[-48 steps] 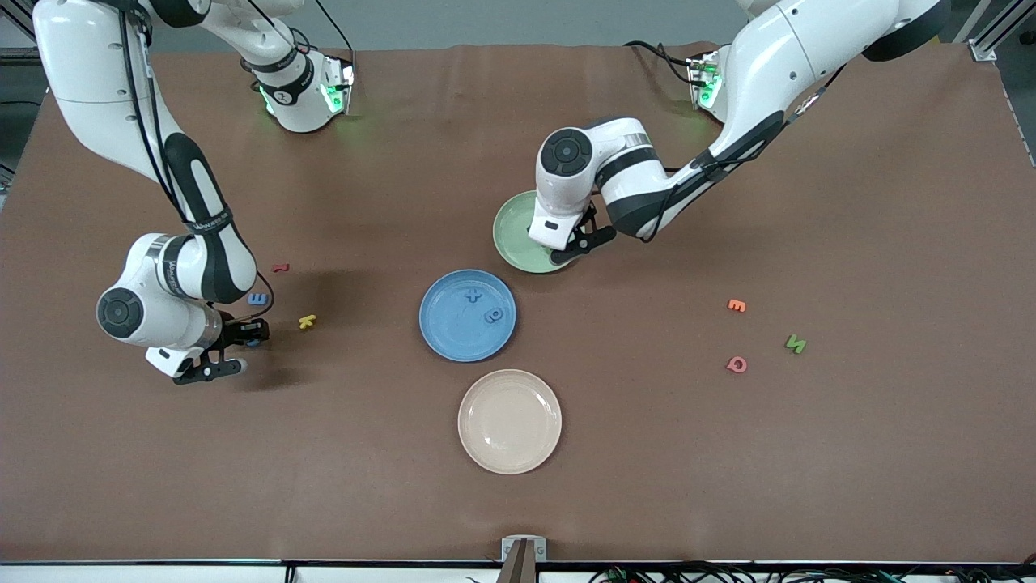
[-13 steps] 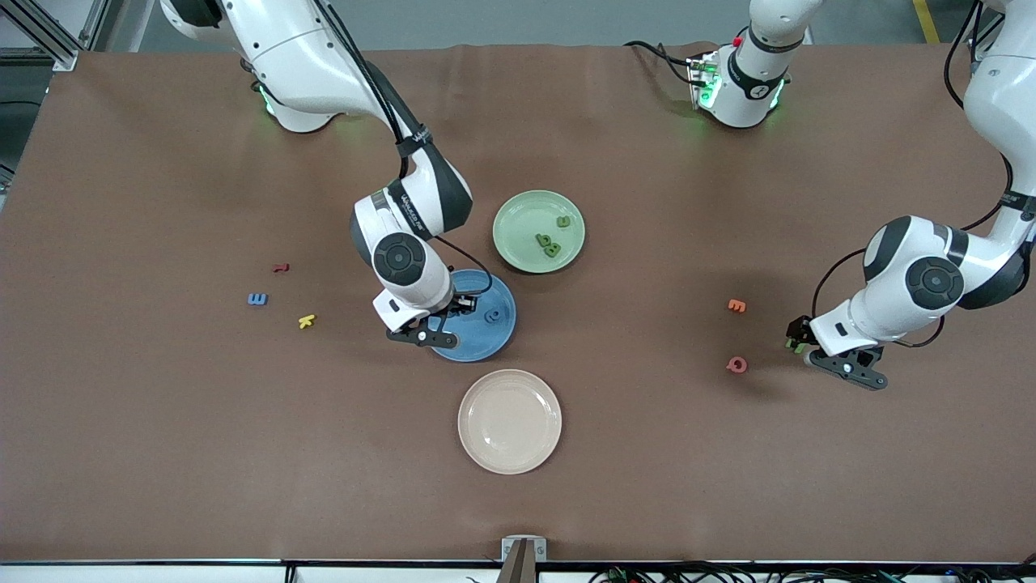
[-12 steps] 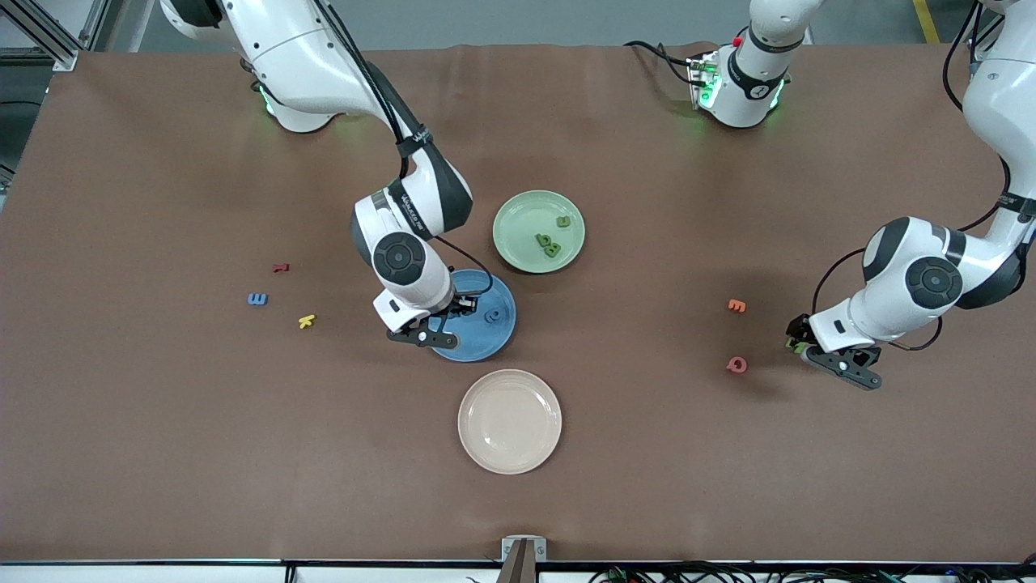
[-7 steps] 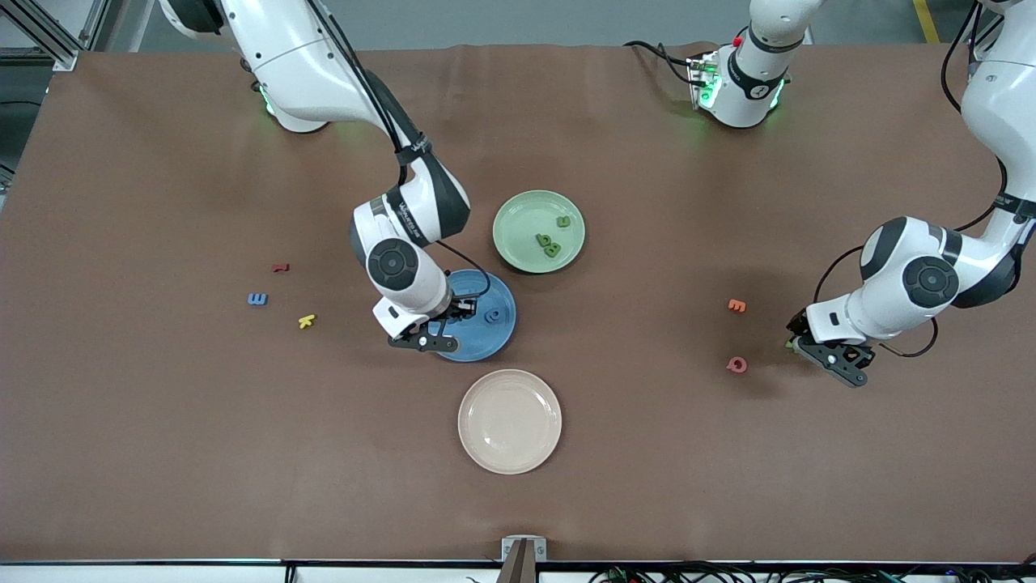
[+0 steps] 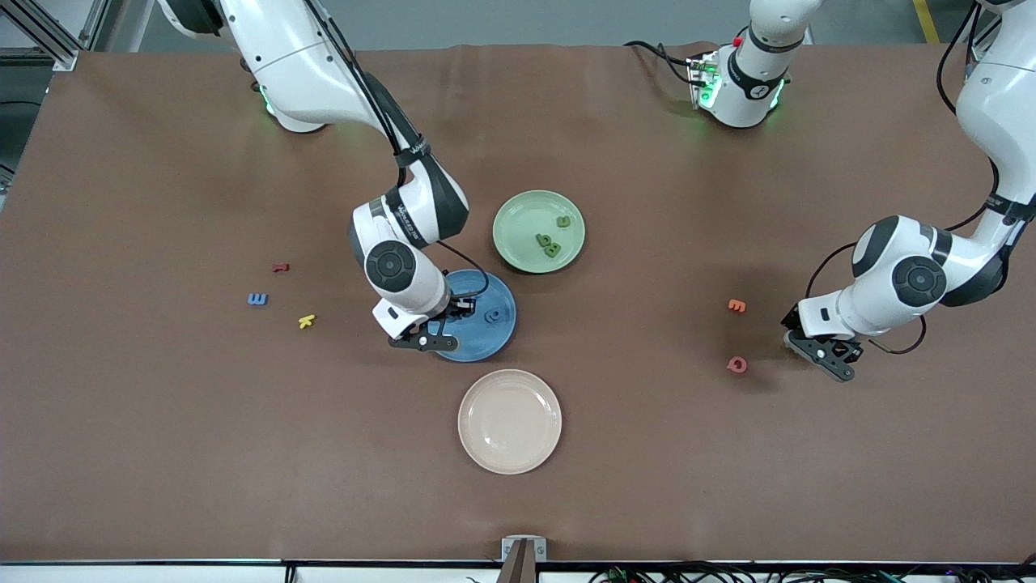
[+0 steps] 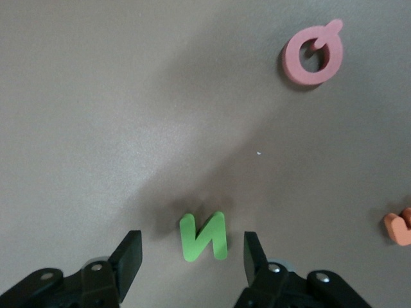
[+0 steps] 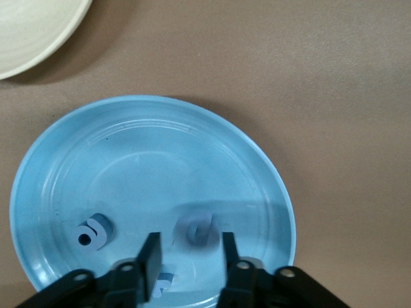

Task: Sort letters by color into matching plates
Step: 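Grasp the N with the left gripper while the right gripper grasps m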

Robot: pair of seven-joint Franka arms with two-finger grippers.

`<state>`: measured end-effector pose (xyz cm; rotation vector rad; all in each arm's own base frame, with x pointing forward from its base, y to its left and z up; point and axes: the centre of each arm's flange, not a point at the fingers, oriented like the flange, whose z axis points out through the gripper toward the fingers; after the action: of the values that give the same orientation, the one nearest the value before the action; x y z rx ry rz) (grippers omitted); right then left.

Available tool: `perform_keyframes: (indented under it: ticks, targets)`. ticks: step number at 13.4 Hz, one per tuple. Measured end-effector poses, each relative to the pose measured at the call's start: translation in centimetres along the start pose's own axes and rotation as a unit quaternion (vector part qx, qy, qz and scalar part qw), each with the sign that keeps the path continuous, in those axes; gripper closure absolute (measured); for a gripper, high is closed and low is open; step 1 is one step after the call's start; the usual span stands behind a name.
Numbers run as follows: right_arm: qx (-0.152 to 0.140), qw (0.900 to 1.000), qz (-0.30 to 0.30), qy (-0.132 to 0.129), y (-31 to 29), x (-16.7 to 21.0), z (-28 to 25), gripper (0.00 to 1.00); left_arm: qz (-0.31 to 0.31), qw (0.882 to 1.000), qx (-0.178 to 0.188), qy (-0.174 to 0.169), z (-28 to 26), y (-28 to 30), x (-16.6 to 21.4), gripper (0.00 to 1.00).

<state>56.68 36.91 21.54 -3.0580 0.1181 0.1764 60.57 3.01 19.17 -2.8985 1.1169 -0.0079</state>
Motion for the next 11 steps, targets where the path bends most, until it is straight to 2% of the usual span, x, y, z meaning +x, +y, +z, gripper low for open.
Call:
perform_keyframes:
  ticks: [2, 5, 7, 10, 11]
  targets:
    - [-0.003, 1.0, 0.0, -0.007, 0.0, -0.2, 0.0, 0.29, -0.002, 1.0, 0.0, 0.003, 0.1, -0.1, -0.1, 0.31]
    - [-0.012, 0.999, 0.003, -0.035, 0.7, -0.6, -2.6, 0.01, -0.003, 1.0, -0.004, 0.012, 0.7, 0.0, -0.1, 0.33]
    - [-0.013, 0.998, 0.017, -0.052, 3.1, -0.2, -6.7, 0.0, -0.006, 1.0, -0.007, 0.013, 1.3, -0.2, -0.4, 0.35]
    - [0.004, 0.998, 0.006, -0.056, 11.4, 1.6, -11.7, 0.0, -0.007, 1.0, -0.009, 0.013, 1.7, -0.2, -0.6, 0.37]
    - [0.009, 0.998, 0.003, -0.058, 14.9, 2.0, -12.4, 0.0, -0.007, 1.0, -0.009, 0.013, 1.6, -0.2, -0.5, 0.44]
